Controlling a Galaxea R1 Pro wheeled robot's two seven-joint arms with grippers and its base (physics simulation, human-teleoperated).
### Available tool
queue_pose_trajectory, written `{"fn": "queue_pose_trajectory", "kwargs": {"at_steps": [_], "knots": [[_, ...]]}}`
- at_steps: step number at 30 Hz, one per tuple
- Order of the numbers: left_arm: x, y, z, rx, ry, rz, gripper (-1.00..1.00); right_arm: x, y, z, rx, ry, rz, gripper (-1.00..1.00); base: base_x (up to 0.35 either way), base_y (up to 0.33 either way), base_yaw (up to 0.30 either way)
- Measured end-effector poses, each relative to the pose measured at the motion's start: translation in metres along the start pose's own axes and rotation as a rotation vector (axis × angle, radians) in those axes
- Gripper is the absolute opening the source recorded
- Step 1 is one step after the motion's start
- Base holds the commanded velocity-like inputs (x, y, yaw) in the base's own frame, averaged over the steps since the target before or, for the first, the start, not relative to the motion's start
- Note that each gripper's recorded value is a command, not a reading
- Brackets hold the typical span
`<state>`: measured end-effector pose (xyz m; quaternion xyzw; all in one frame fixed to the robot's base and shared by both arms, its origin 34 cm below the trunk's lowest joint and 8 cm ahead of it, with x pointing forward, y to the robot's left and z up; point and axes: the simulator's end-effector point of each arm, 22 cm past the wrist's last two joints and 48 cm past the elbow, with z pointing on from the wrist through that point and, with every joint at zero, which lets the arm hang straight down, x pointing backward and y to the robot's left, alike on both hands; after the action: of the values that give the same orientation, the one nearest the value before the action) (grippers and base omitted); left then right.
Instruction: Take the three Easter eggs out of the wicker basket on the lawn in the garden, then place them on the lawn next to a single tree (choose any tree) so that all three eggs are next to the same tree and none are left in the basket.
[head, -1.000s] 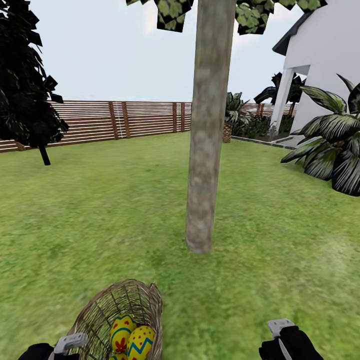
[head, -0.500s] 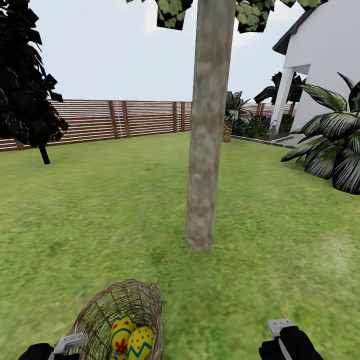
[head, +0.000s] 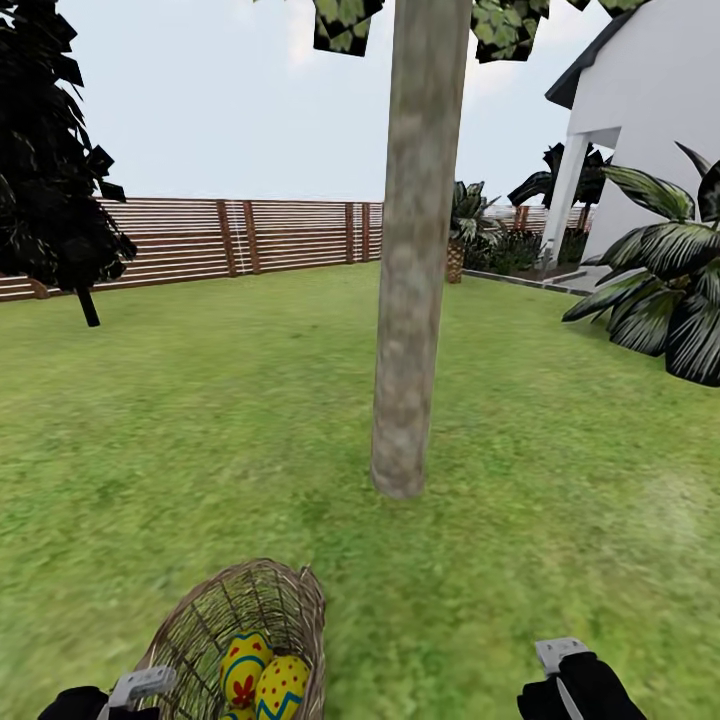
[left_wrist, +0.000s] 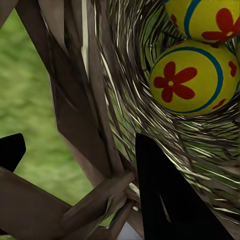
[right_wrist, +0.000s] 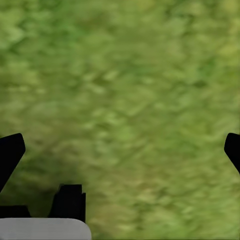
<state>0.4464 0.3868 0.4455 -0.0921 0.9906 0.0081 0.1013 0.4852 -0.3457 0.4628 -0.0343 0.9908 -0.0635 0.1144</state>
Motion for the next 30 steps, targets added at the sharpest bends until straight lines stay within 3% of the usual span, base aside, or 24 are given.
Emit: {"fn": "queue_pose_trajectory", "kwargs": {"at_steps": [6, 30], "knots": [[0.004, 0.001, 0.012, -0.001, 0.0, 0.001, -1.0, 0.021, 0.001, 0.019, 0.0, 0.04, 0.005, 1.0, 0.0, 0.0, 0.0], [0.022, -0.008, 0.054, 0.015, 0.001, -0.002, -1.0, 0.04, 0.008, 0.06, 0.0, 0.041, 0.003, 1.0, 0.0, 0.0, 0.0]]}}
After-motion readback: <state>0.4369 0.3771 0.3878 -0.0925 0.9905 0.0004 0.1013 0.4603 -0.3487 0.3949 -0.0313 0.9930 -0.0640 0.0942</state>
